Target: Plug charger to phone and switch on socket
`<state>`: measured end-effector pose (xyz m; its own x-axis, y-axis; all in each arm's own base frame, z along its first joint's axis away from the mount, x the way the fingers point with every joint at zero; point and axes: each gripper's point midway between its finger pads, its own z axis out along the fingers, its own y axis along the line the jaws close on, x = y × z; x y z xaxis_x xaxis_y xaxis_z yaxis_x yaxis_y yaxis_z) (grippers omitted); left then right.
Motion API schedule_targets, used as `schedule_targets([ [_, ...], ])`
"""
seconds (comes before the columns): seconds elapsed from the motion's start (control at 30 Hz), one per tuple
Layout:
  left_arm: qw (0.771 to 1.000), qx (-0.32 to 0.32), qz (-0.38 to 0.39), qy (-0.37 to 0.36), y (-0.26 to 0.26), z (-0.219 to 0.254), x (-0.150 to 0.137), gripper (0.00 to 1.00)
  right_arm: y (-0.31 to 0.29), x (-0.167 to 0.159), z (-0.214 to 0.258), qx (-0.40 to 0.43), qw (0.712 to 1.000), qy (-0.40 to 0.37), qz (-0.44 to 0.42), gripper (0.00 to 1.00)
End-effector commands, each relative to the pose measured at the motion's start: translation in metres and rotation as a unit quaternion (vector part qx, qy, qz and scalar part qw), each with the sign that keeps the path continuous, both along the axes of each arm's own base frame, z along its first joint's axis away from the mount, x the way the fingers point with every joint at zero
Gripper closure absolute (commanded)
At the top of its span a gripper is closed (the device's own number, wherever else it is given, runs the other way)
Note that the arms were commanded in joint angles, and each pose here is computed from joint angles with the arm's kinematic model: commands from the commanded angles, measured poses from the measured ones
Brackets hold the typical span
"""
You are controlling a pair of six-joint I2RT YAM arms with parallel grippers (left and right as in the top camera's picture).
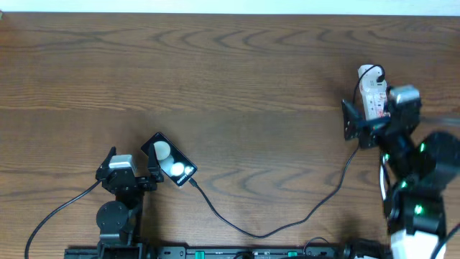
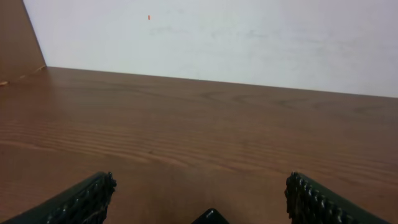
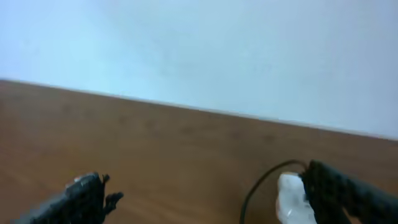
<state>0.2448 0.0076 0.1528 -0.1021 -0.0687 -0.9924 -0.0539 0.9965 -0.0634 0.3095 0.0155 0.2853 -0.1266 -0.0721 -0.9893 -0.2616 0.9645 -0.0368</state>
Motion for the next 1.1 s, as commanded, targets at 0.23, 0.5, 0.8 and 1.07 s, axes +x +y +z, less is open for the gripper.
schedule_targets([
  [0.23, 1.0, 0.004, 0.008, 0.026, 0.003, -0.017, -0.001, 0.11, 0.001, -0.035, -0.052, -0.02, 0.995, -0.088, -0.048, 0.01],
  [0.5, 1.0, 0.004, 0.008, 0.026, 0.003, -0.017, -0.001, 0.11, 0.007, -0.057, -0.104, -0.021, 0.995, -0.085, -0.055, 0.01],
  [0.8, 1.0, 0.004, 0.008, 0.026, 0.003, -0.017, -0.001, 0.11, -0.012, -0.063, -0.128, -0.029, 0.993, -0.038, -0.112, 0.01],
  [1.07, 1.0, 0.004, 0.008, 0.026, 0.003, -0.017, -0.001, 0.11, -0.021, -0.063, -0.129, -0.01, 0.99, -0.034, -0.138, 0.01],
])
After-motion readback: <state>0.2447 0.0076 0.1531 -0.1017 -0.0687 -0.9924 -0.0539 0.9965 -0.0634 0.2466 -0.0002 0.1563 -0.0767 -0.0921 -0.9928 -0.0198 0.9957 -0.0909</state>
